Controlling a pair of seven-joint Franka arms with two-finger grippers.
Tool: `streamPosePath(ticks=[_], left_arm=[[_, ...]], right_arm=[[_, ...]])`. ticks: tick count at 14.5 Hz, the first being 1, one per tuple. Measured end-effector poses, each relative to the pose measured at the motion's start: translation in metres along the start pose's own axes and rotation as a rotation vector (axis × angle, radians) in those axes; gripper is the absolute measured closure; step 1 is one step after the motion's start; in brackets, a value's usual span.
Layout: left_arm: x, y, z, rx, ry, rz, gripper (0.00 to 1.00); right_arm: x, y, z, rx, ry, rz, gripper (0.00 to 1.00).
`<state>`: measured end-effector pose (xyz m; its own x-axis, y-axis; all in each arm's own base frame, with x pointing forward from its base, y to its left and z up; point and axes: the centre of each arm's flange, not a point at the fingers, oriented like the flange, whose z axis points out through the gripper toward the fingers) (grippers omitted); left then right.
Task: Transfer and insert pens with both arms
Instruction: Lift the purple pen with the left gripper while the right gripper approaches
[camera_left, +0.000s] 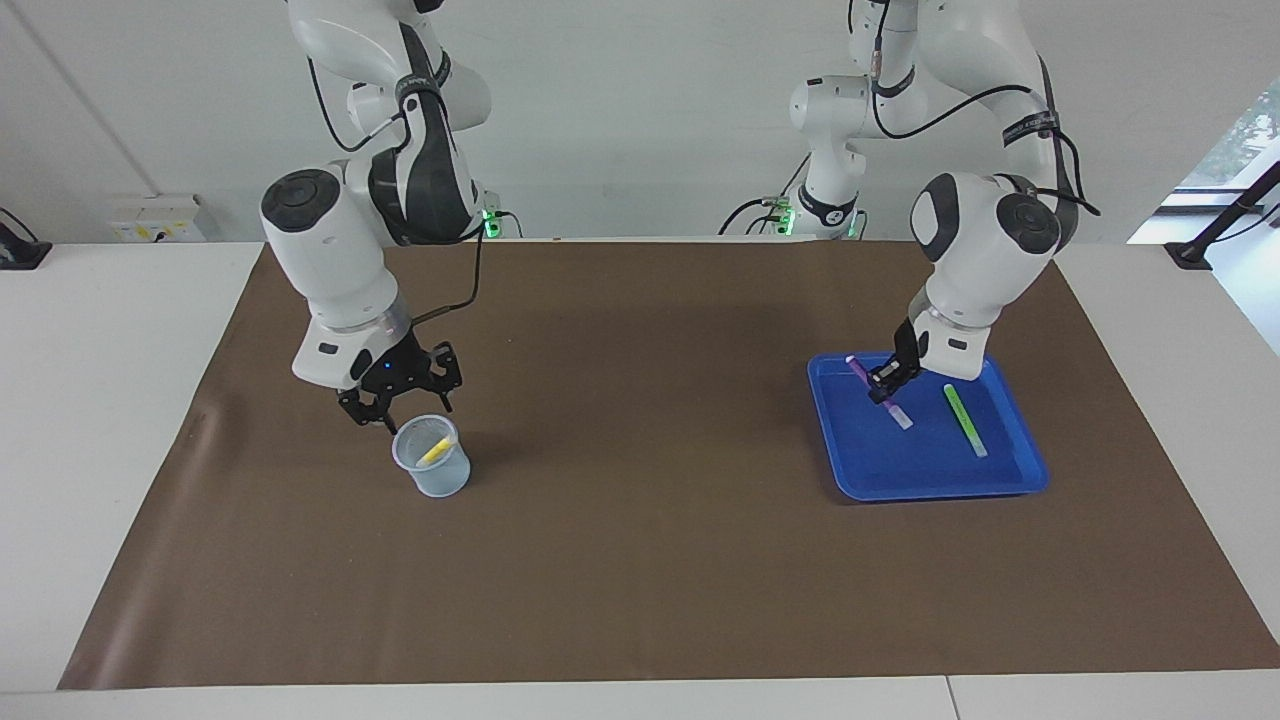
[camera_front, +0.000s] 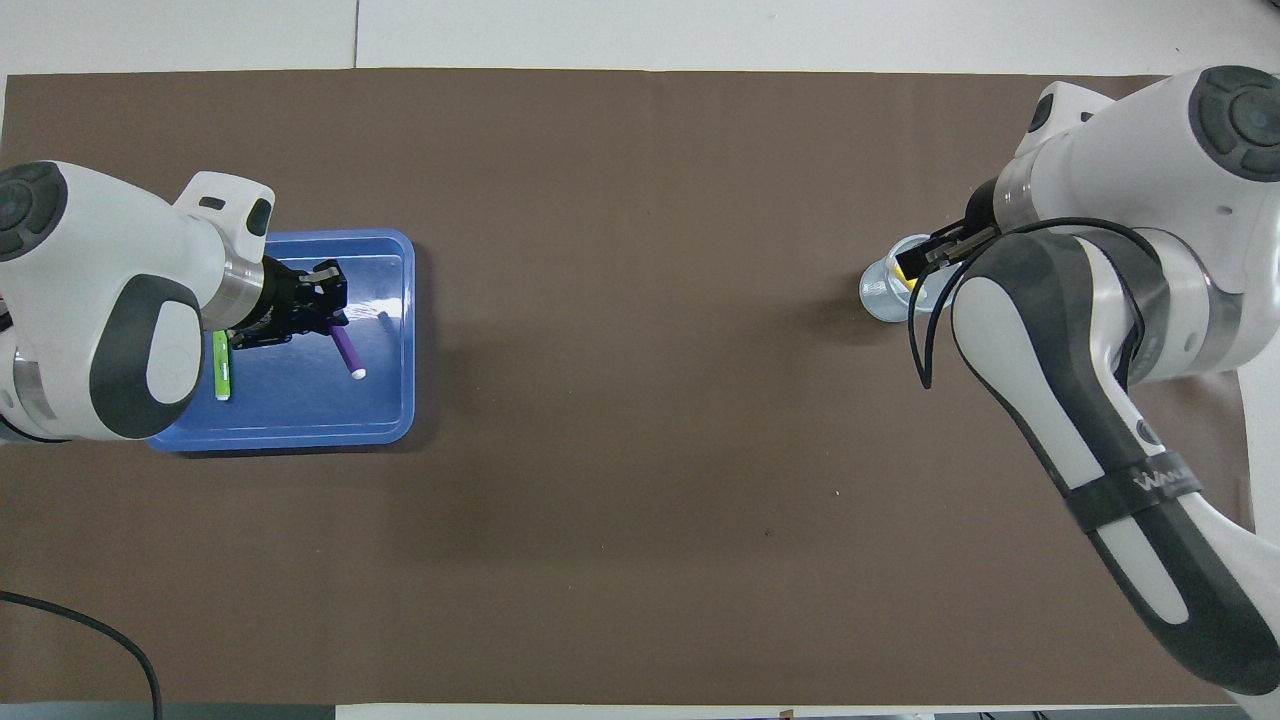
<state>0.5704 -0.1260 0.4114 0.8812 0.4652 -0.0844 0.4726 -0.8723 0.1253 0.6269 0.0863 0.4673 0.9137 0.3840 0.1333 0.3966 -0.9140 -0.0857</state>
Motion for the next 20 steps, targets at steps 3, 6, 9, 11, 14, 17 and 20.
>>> streamPosePath(ticks=[3, 6, 9, 11, 14, 17, 20], left_arm=[[-0.025, 0.038, -0.007, -0.074, -0.042, -0.147, 0.83], [-0.055, 0.084, -0.019, -0.132, -0.075, -0.281, 0.83], [-0.081, 0.125, -0.027, -0.196, -0.121, -0.409, 0.83], [-0.099, 0.149, -0.028, -0.255, -0.133, -0.495, 0.83], [-0.128, 0.183, -0.025, -0.344, -0.127, -0.648, 0.83], [-0.156, 0.209, -0.027, -0.425, -0.13, -0.727, 0.83], [-0.167, 0.218, -0.029, -0.451, -0.142, -0.779, 0.83]], right_arm=[[0.004, -0.012, -0.003, 0.214, 0.06, 0.116, 0.19], [0.006, -0.023, -0.005, 0.424, 0.079, 0.31, 0.19], [0.012, -0.037, -0.009, 0.594, 0.081, 0.497, 0.19], [0.015, -0.049, -0.008, 0.708, 0.073, 0.593, 0.2], [0.019, -0.079, 0.0, 0.781, 0.084, 0.661, 0.25], [0.018, -0.106, 0.012, 0.789, 0.091, 0.703, 0.26], [0.009, -0.108, 0.018, 0.8, 0.078, 0.72, 0.26]])
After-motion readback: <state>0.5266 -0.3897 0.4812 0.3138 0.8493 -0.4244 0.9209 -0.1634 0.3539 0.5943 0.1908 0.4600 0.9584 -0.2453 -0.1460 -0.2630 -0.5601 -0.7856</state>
